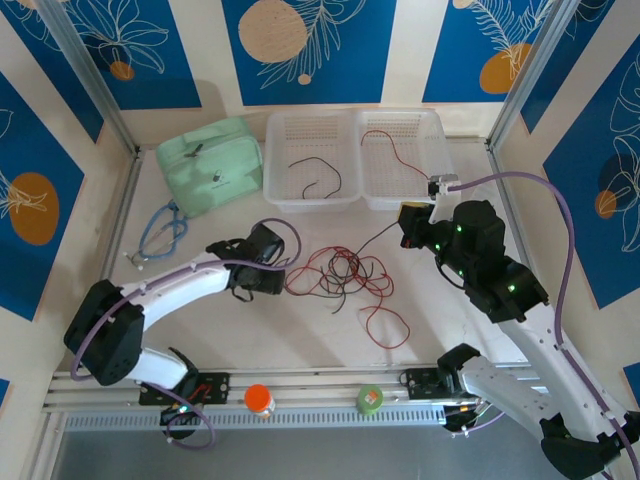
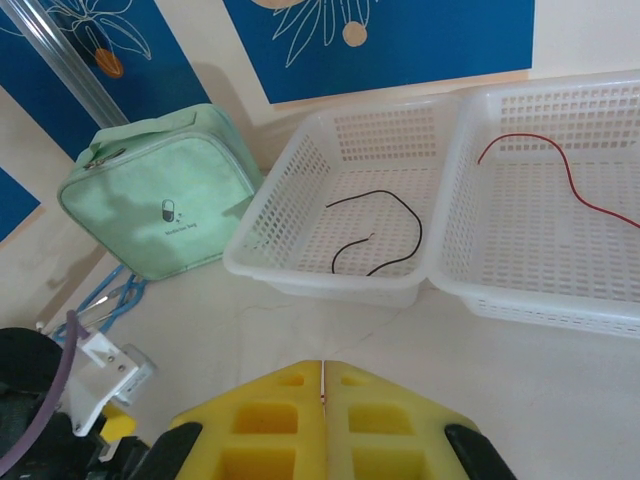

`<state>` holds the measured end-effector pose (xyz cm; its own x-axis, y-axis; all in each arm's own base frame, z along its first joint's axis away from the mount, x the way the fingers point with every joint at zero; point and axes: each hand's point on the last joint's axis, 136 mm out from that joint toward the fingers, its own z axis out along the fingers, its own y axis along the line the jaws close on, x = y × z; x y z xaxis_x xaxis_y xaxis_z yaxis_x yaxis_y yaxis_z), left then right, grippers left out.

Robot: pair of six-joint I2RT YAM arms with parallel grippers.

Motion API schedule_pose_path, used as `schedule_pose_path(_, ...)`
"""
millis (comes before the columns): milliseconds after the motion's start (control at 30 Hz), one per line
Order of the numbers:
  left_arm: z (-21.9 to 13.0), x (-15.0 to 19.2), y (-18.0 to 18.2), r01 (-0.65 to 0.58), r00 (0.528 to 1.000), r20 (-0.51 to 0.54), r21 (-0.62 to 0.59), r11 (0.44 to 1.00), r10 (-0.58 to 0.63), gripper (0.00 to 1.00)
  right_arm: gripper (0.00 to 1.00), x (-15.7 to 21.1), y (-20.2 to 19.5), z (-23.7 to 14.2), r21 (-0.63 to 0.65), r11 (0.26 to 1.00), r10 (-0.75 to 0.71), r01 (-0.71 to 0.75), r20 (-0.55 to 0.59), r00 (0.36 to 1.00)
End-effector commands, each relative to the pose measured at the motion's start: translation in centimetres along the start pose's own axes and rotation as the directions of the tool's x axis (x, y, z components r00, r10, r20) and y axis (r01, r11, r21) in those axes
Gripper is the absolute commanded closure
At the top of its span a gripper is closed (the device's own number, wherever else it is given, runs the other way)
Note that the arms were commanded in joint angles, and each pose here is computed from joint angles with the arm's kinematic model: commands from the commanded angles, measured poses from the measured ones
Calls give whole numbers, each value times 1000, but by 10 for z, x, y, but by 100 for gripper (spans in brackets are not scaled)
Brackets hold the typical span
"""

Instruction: Untangle the cables

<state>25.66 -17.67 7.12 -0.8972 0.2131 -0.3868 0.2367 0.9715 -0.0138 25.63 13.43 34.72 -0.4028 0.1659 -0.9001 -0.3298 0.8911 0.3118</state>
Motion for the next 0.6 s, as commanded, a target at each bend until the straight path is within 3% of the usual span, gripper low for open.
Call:
schedule_pose_path(0, 0, -38, -19, -48, 993, 111, 64, 997, 41, 28, 100, -9, 8, -3, -34, 999, 18, -17, 27, 999)
schedule_pose_path(167, 14, -55, -25, -121, 988, 100, 32, 992, 117, 35, 100, -10, 9, -4, -39, 999, 20, -19, 27, 999)
schedule_pose_path(567, 36, -51, -17, -159, 987, 2, -55, 986, 160, 52, 100, -14, 8, -7, -33, 999, 13, -11, 39, 999)
